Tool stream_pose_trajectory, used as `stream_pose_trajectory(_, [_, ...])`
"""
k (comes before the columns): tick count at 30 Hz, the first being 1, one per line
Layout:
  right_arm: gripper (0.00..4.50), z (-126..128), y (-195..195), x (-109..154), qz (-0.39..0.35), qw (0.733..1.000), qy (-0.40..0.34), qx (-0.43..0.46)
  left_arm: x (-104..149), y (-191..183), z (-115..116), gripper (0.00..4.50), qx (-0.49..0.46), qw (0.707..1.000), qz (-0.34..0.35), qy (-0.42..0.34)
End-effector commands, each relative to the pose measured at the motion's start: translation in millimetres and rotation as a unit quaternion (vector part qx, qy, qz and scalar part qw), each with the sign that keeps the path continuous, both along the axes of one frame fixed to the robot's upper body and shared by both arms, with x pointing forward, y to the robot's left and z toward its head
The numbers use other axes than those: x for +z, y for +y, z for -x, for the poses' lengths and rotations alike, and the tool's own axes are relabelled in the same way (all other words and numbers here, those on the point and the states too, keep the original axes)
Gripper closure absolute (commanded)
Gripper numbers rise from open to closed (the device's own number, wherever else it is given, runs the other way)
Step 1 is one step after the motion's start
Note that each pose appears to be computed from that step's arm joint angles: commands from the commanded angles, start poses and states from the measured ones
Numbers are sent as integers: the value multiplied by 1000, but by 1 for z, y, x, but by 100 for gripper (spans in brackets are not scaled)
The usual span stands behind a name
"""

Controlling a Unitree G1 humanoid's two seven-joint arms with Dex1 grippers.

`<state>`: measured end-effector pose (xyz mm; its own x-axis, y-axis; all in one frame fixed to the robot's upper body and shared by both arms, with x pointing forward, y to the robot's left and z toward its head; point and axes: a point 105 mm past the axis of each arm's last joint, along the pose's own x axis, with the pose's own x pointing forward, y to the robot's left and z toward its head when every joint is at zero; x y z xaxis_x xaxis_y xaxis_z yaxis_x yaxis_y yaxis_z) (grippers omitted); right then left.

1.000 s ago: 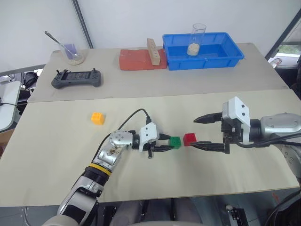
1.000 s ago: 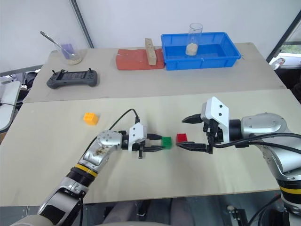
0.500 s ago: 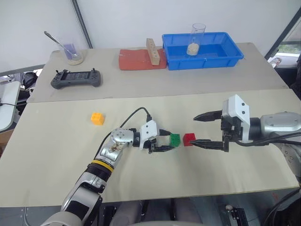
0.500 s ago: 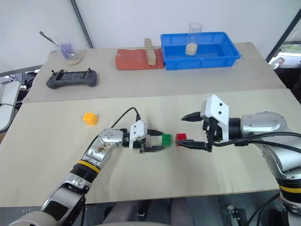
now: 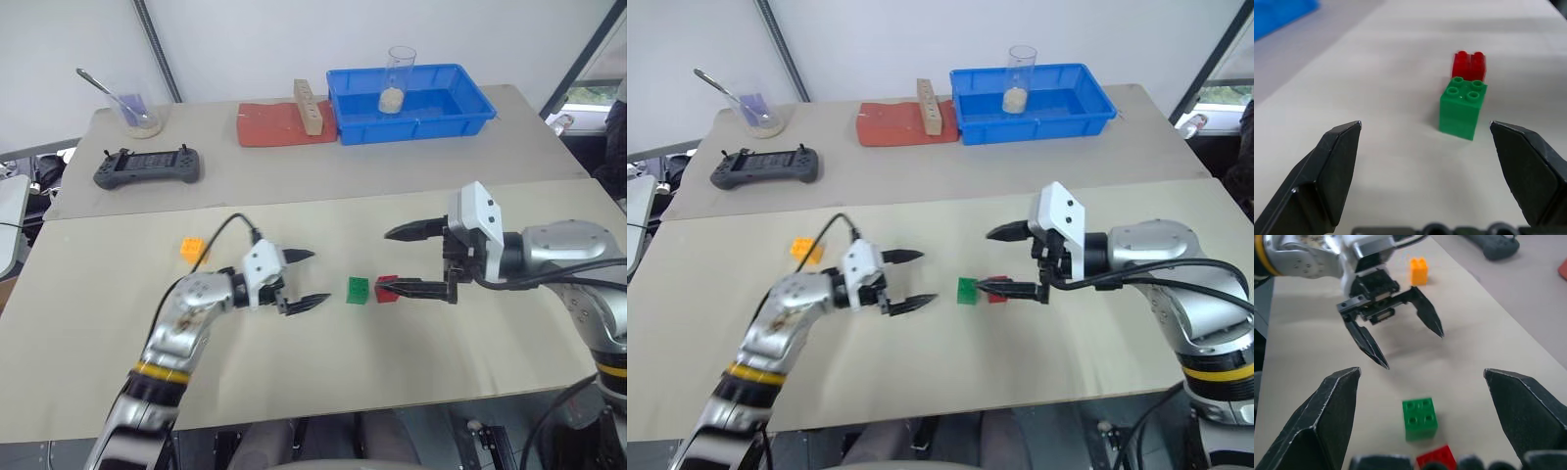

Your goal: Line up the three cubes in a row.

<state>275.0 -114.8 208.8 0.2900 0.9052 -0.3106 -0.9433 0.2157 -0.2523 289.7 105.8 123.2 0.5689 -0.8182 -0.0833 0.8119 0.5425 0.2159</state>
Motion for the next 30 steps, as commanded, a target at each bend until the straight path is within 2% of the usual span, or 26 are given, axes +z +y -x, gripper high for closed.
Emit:
stream_pose_trajectory(1, [0, 0, 10, 12, -15, 1000, -14, 12, 39, 31, 2, 2, 135, 989, 43, -52])
stream_pose_trajectory(7, [0, -3, 31, 25, -46, 998, -12, 35, 28, 109, 14, 2, 373, 924, 71, -52])
stream_pose_trajectory(12, [0, -3, 51, 41, -75, 996, -12, 55, 9, 134, 13, 2, 436, 895, 83, -40])
stream_pose_trajectory(17, [0, 2, 63, 52, -84, 994, -14, 67, 1, 140, -8, 2, 438, 894, 92, -33])
stream_pose_trajectory(23, [0, 4, 70, 60, -87, 994, -28, 60, -24, 129, -28, 2, 390, 916, 92, 6])
stream_pose_trajectory(30, [0, 4, 68, 64, -90, 995, -35, 40, -40, 137, -49, 2, 400, 914, 70, 6])
